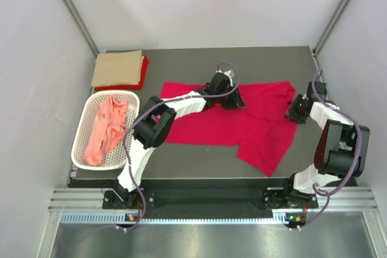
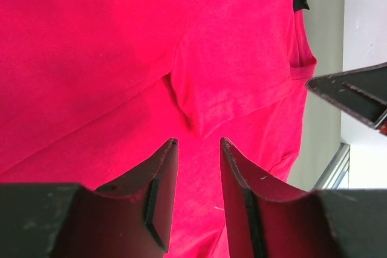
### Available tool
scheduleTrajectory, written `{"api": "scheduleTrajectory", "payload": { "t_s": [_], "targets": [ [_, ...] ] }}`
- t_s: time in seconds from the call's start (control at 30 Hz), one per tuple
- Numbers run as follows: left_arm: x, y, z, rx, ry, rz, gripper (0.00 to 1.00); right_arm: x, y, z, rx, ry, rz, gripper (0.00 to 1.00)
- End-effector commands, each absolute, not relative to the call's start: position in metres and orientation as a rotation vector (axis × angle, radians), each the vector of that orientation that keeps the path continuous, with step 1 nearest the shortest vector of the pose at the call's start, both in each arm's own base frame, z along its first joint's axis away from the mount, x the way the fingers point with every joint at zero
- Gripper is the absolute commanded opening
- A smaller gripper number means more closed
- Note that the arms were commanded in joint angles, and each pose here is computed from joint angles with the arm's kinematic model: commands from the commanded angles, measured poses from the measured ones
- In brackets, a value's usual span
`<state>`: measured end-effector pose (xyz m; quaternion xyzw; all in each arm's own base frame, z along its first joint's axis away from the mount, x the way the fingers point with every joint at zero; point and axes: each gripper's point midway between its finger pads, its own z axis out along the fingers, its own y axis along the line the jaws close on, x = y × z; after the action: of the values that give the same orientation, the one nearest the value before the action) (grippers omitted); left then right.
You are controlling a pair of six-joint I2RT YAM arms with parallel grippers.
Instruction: Fold and stack the t-shirts
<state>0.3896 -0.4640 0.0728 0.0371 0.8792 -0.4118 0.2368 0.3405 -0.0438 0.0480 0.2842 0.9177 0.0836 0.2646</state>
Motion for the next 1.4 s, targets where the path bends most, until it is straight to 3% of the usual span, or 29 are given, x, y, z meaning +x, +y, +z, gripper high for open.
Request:
{"api": "scheduleTrajectory", "payload": {
  "t_s": [0.0, 1.23, 1.37],
  "targets": [
    [0.399, -0.48, 0.093, 0.116, 2.325, -1.202, 0.39, 0.347, -0.038, 0.043, 0.753, 2.47, 0.239, 0.31],
    [0.381, -0.507, 0.051, 0.066, 2.4, -1.271, 0.36, 0.351, -0.036, 0.031, 0.788, 2.483, 0.258, 0.26],
    [0.382, -0.507, 0.052, 0.06, 2.398, -1.279, 0.35, 0.352, -0.036, 0.031, 0.784, 2.481, 0.259, 0.2]
  ]
}}
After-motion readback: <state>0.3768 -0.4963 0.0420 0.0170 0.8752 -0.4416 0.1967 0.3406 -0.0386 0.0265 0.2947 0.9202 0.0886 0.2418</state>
